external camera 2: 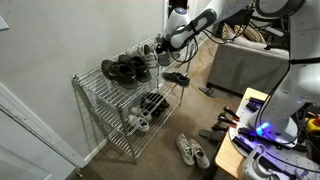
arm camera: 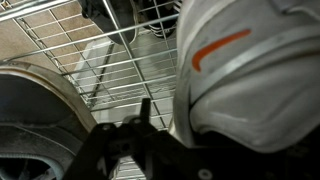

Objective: Move the white shoe from the second rack to the first rack

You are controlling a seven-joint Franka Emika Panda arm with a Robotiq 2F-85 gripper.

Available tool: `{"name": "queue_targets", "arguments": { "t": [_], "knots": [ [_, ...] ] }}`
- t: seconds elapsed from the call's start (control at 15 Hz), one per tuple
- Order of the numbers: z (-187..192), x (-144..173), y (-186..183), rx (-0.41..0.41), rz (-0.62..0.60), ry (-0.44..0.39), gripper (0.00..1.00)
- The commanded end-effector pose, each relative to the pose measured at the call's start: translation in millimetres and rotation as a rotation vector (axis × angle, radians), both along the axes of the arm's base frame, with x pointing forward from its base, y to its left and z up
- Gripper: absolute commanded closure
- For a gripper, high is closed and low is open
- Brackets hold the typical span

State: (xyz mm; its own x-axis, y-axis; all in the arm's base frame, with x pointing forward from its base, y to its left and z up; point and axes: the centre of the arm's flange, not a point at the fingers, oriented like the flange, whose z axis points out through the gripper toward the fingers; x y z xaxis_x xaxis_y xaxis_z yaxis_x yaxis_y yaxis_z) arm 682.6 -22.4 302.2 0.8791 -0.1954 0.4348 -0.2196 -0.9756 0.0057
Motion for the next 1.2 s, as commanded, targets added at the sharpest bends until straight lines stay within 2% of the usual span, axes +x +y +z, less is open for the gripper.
{"name": "queue_targets", "arguments": {
  "t": [0.0,0.2,0.73,1.13],
  "knots": [
    [4,-22,12,-0.026,0.013,0.007,0.00],
    [16,-38,18,-0.043,0.022,-0.001,0.00],
    [64,-116,52,-0.132,0.077,-0.134,0.00],
    [58,-137,53,-0.162,0.106,-0.159,0.00]
  ]
}}
